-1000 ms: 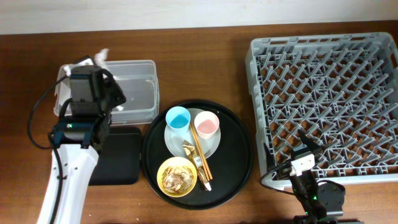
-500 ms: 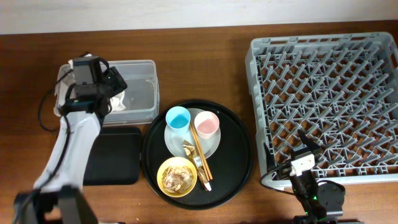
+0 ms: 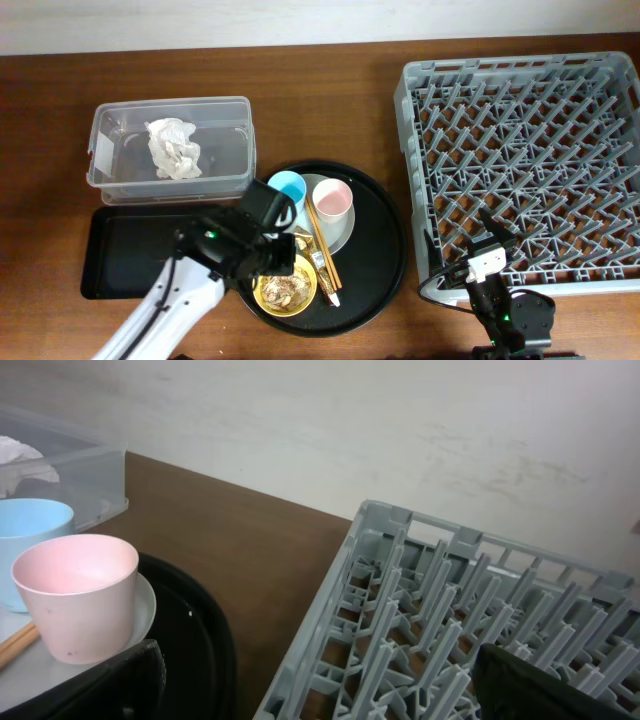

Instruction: Sort waste into correct bins and load items into the dishwasher rack

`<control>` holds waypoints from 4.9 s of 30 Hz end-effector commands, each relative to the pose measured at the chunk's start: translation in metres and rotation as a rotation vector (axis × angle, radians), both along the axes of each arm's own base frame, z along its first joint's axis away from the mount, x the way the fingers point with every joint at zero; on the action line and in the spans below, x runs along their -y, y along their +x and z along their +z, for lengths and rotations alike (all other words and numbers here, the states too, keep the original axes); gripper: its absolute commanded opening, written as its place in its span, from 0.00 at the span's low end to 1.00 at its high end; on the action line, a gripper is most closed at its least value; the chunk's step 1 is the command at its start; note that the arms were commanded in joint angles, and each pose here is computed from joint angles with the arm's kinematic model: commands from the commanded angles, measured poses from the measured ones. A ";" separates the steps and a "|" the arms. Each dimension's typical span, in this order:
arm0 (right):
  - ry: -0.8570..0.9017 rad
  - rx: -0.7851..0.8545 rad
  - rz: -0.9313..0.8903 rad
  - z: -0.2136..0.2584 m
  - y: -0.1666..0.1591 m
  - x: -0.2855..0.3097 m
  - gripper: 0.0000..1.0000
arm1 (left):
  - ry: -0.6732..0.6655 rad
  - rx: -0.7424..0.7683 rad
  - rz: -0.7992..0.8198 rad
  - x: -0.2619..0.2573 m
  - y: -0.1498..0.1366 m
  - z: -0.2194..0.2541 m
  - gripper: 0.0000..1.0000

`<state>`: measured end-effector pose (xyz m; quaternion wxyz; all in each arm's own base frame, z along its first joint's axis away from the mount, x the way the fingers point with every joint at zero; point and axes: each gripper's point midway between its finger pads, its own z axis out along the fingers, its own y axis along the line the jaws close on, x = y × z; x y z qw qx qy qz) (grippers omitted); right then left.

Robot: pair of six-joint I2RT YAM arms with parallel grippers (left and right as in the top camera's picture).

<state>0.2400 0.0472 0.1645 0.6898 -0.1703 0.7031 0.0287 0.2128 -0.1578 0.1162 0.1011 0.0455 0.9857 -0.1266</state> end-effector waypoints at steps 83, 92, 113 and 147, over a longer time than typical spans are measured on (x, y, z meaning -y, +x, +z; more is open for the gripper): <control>0.008 -0.005 -0.007 -0.002 0.000 0.002 0.99 | 0.024 -0.048 -0.135 0.036 -0.061 -0.016 0.32; 0.008 -0.005 -0.007 -0.002 0.000 0.002 0.98 | 0.158 -0.076 -0.125 0.041 -0.045 -0.065 0.33; 0.008 -0.005 -0.007 -0.002 0.000 0.001 0.99 | 0.185 -0.098 -0.133 0.050 -0.038 -0.081 0.00; 0.008 -0.005 -0.007 -0.002 0.000 0.002 0.99 | -0.690 0.194 0.367 -0.169 0.093 0.022 0.00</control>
